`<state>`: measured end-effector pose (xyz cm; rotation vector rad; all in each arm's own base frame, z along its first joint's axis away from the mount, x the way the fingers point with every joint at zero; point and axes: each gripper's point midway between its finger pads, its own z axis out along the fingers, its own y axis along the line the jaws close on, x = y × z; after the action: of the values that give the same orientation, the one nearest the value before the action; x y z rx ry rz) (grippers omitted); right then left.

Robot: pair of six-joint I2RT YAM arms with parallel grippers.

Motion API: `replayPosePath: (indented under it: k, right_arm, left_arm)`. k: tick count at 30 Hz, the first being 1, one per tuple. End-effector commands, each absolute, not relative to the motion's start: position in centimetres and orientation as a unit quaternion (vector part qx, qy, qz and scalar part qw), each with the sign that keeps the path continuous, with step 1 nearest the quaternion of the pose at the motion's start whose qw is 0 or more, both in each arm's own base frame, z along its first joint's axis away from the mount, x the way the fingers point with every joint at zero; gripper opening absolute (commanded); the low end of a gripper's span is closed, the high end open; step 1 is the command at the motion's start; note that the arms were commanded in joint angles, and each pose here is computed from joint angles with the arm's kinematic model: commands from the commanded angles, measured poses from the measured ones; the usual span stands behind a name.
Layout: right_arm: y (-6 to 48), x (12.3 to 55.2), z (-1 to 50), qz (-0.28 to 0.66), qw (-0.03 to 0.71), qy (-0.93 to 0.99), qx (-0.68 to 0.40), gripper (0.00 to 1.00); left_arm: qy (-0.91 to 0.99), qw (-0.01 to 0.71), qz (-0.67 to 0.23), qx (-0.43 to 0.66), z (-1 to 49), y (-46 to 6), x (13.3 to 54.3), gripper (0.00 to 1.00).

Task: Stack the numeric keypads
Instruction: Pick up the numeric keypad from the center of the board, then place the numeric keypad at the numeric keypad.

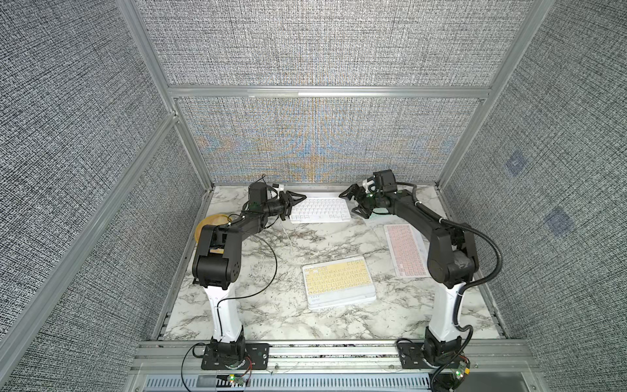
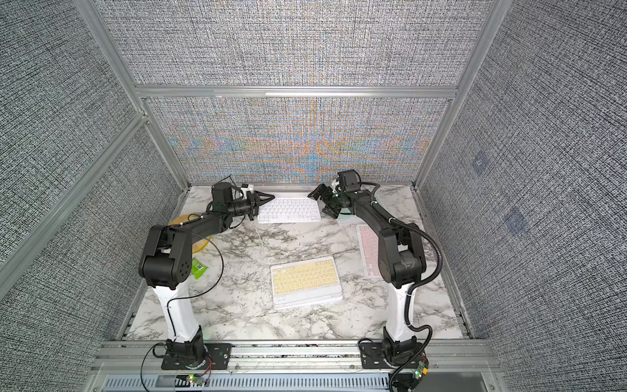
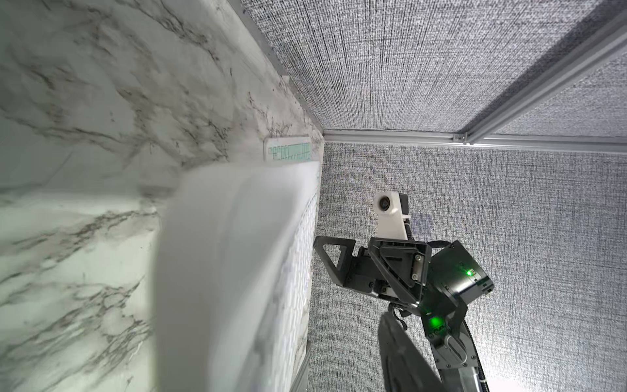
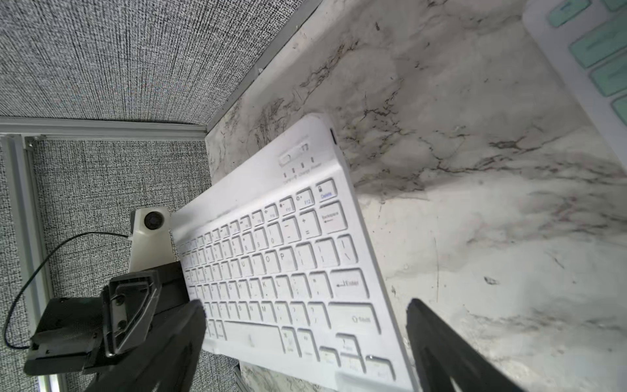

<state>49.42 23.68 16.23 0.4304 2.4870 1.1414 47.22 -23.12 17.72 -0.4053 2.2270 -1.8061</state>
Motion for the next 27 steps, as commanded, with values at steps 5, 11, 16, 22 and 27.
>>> replayPosePath:
  k: [5,11,16,22,27]
  right_arm:
    - [26.2,46.5,15.3,0.417,0.167,0.89,0.08,0.93]
    - [27.6,45.3,17.8,0.497,0.191,0.844,0.062,0.89]
    - [27.6,42.9,18.7,0.527,0.176,0.83,0.044,0.84]
    - [26.0,39.8,19.9,0.525,0.171,0.833,0.034,0.87]
    - [21.0,37.5,18.1,0.415,0.172,0.89,0.082,0.91]
  left_arm:
    - [0.731,0.107,-0.669,-0.079,21.8,-23.5,43.9,0.0]
    - [0.72,0.101,-0.682,-0.074,22.4,-23.5,42.5,0.0]
    - [0.731,0.108,-0.669,-0.081,21.8,-23.1,41.4,0.0]
    - [0.785,0.121,-0.599,-0.102,19.9,-22.5,38.1,0.0]
    - [0.819,0.144,-0.54,-0.131,18.6,-21.9,34.8,0.0]
